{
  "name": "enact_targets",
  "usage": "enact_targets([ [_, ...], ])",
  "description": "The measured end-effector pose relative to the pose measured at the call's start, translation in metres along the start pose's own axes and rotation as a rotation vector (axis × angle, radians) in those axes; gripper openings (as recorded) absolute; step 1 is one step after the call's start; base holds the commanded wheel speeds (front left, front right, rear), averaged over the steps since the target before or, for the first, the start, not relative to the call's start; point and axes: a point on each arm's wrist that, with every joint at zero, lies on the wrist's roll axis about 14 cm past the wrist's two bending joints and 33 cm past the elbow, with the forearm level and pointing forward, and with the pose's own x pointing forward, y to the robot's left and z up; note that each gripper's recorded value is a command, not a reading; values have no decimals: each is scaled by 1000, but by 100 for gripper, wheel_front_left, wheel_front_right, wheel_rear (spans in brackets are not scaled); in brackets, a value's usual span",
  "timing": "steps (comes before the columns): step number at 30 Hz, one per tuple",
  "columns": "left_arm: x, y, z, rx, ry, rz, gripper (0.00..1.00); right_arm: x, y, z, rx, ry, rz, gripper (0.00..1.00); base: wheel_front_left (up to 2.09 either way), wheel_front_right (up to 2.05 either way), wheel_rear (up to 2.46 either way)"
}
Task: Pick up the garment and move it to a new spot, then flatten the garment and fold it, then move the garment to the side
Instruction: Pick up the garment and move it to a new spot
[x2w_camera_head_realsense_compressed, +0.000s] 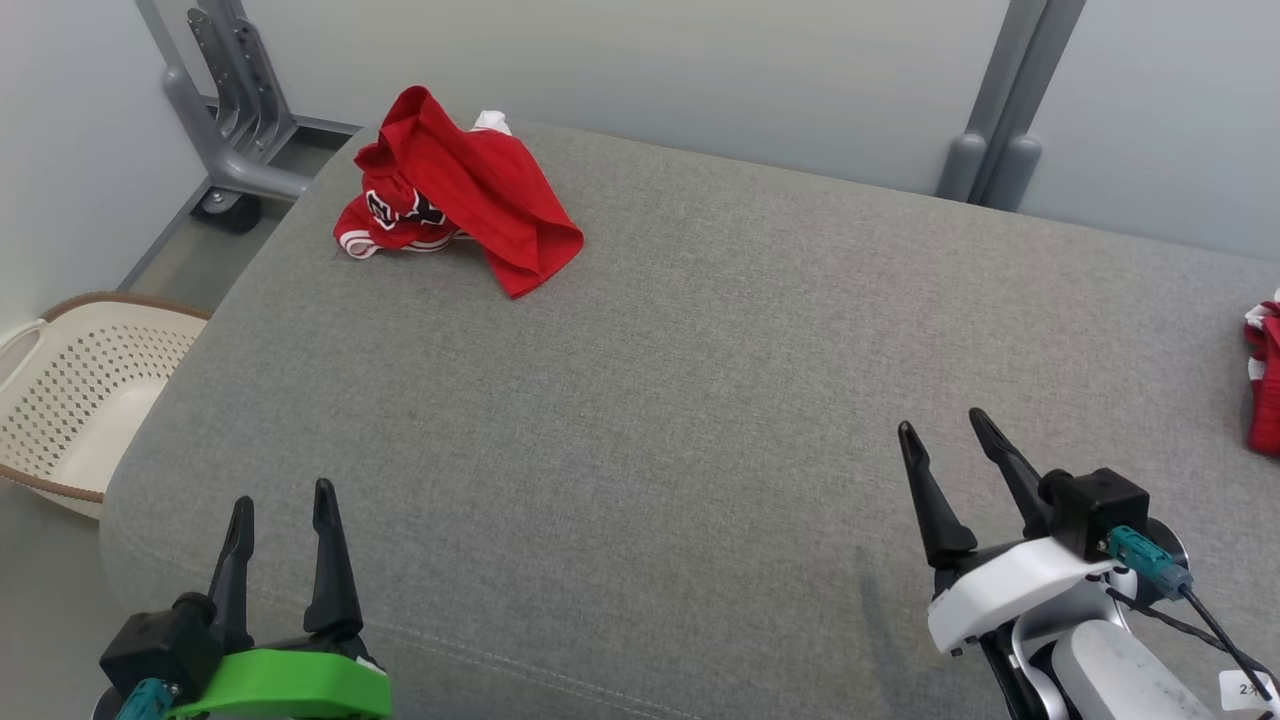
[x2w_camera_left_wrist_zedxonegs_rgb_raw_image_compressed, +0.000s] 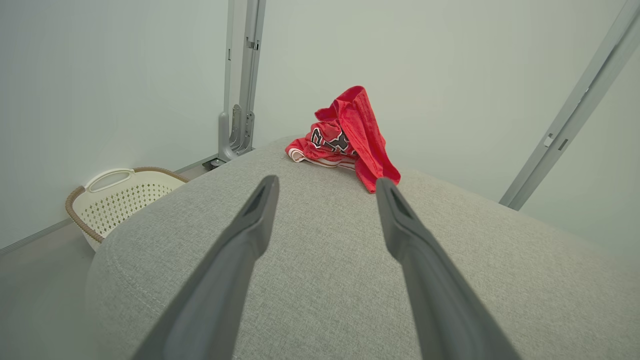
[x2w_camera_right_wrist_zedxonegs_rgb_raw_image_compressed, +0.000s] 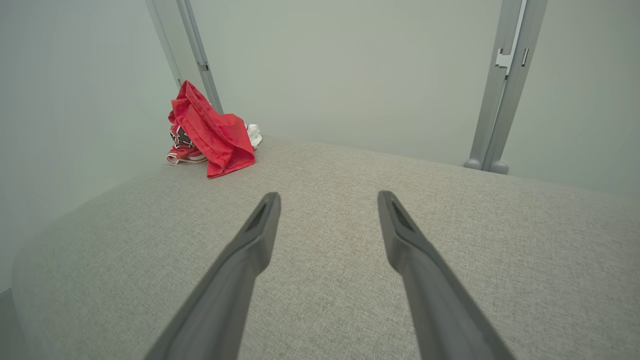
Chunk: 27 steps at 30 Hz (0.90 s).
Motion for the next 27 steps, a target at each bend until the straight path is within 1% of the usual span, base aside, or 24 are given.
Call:
enact_targets([
  [4,4,-2,-5,10,15,-4,100,0,-8,0,-1,-1,-20,100,0,0,0],
  [8,15,-18,-6,34,15,-51,100,3,-18,0,-10,2,-39,100,0,0,0],
  [15,72,-49,43,90,-132,-153,100,14,-30,8,-35,-20,-46,100,0,0,0],
  [17,88,-59,54,99,-153,-179,100,16,-35,11,-48,-27,-53,100,0,0,0],
  [20,112,-76,61,78,-143,-210,100,18,-43,15,-57,-38,-68,100,0,0,0],
  [27,174,-93,70,65,-89,-224,100,17,-72,22,-91,-44,-124,100,0,0,0],
])
